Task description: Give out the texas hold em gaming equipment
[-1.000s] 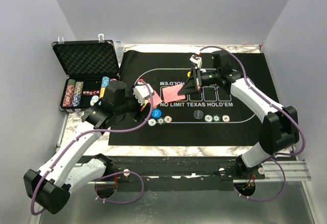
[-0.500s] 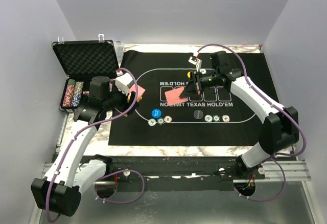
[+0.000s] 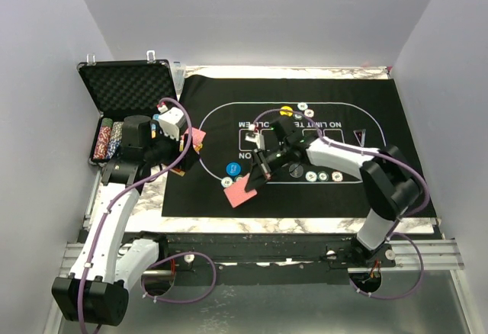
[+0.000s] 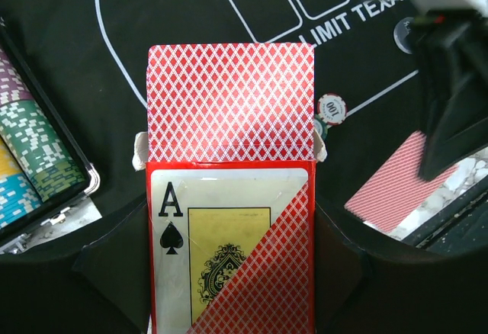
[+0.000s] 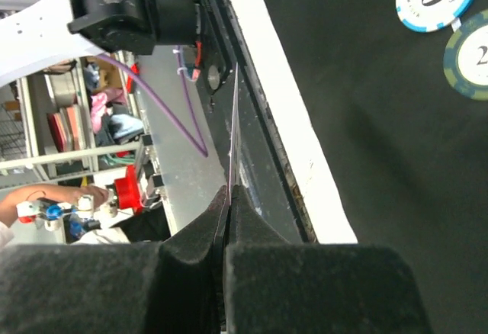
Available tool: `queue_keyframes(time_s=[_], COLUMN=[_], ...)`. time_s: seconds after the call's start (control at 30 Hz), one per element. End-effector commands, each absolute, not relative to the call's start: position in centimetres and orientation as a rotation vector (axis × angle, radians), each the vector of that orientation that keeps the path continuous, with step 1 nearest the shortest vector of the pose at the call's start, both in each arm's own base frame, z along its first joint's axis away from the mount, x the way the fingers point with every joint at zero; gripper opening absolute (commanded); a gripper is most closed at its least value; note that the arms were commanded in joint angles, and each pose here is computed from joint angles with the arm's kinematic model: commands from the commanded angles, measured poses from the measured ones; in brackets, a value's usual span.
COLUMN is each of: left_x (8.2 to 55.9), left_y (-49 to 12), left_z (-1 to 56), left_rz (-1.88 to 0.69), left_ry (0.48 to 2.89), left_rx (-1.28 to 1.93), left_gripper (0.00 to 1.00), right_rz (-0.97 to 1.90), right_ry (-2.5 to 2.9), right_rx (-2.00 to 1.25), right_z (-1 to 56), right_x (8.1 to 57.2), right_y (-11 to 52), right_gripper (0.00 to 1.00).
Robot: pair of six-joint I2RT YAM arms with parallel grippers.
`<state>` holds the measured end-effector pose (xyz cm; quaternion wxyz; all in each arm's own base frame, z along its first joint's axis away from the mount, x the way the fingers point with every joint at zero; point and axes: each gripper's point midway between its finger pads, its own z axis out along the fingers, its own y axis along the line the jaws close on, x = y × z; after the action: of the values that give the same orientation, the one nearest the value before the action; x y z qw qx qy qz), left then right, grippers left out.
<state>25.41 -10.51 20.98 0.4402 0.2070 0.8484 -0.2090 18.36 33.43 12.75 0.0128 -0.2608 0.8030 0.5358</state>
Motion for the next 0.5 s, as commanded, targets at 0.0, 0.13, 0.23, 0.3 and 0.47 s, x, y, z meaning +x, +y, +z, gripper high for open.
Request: queue_keyframes(time_s=[0.0,0.13,0.23,0.3,0.47], left_x=[25.2,24.8,24.5,24.4,24.0], left_y=[-10.7,-10.5,-10.5,-10.5,-10.5], left_z=[22.7,22.5,22.4,22.2,21.7], left_rz=[-0.558,-0.539,-0.543,-0.547,-0.551], left_ry=[2.054,2.056,2.057,2.061,2.066], left_rx=[0.474,0.493,0.495,0.494,0.496], left_gripper=[0.0,0.0,0.0,0.0,0.0], right_rz=[1.599,1.617,1.601,1.595,1.51], right_ry=[2.514,2.548,2.575,2.57,2.65], right_rx=[-0.792,-0.735,-0.702,-0.684,-0.642], right_z=[9.8,7.9,7.0,6.5,4.4], right_x=[19.9,20.2,20.1,20.1,19.9], right_y=[35.8,37.1,37.8,38.2,38.1], right_gripper=[0.01,0.01,0.01,0.01,0.06])
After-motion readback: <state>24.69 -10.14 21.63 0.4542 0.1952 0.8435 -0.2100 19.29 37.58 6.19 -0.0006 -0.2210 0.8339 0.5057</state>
